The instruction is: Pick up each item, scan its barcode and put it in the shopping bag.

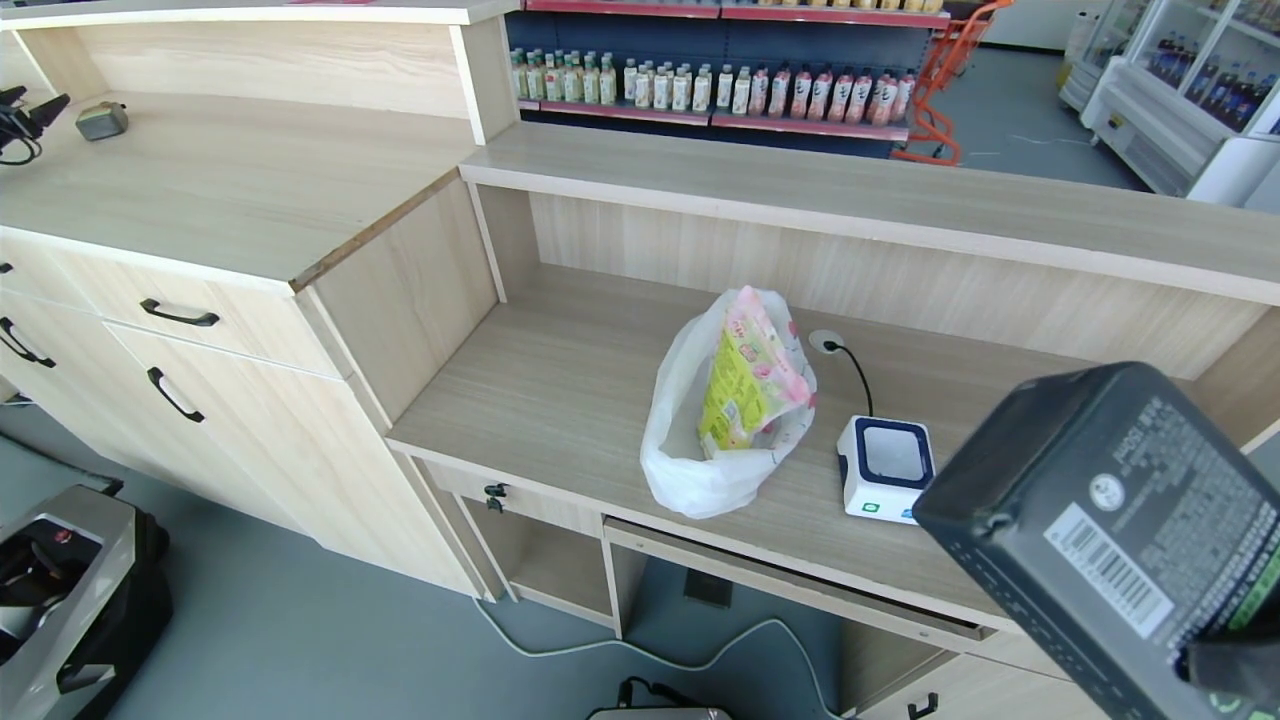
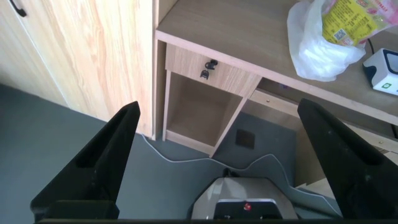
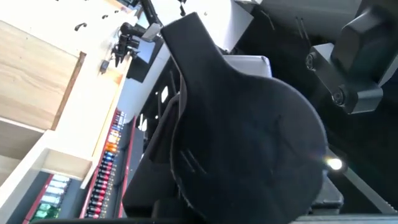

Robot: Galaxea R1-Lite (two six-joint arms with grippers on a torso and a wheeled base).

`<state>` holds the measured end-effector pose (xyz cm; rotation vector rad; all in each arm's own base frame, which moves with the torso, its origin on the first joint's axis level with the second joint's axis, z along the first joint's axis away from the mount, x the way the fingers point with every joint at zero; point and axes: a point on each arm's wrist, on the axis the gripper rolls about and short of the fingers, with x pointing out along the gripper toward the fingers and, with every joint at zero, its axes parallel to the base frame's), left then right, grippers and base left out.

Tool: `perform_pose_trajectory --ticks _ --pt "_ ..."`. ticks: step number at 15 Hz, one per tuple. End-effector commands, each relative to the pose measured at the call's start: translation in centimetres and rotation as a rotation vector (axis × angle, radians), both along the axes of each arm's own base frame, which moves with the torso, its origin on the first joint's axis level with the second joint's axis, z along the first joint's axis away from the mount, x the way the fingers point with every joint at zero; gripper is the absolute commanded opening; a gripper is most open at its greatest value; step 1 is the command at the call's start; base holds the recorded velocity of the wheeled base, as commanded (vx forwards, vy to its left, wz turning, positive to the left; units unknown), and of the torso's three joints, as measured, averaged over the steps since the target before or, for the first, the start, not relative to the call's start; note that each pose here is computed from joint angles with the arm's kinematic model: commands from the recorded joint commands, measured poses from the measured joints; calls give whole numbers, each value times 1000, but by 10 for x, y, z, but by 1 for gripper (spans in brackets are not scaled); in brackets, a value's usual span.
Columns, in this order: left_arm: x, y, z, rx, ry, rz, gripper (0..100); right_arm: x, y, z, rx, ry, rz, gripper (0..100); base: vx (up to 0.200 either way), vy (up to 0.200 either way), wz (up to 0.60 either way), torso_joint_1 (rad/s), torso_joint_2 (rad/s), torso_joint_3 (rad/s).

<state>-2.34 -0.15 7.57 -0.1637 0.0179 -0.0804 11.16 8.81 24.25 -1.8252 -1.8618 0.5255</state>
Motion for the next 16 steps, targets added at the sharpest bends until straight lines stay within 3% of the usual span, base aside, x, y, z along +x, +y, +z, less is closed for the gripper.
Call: perform_pose_trajectory --ticks 1,8,10,12,13,14,15,16 --pt "0 0 0 -1 0 0 100 0 0 0 1 -2 -2 0 0 0 0 0 0 0" --pt "0 0 0 -1 0 0 100 -2 -2 2 3 3 15 0 0 0 0 0 0 0" --pt "0 0 0 -1 0 0 100 4 -11 21 46 70 -76 0 0 0 0 0 0 0" --pt "0 0 0 -1 0 0 100 9 -52 46 256 347 -471 0 0 0 0 0 0 0" --pt "0 0 0 -1 0 0 100 6 -62 49 351 433 -576 0 0 0 0 0 0 0" --pt "0 0 0 -1 0 0 100 1 -87 48 730 665 -862 0 0 0 0 0 0 0" --pt "0 0 0 -1 0 0 100 1 -102 42 970 749 -1009 0 0 0 0 0 0 0" --pt "0 0 0 -1 0 0 100 1 -116 31 1130 811 -1100 0 0 0 0 0 0 0"
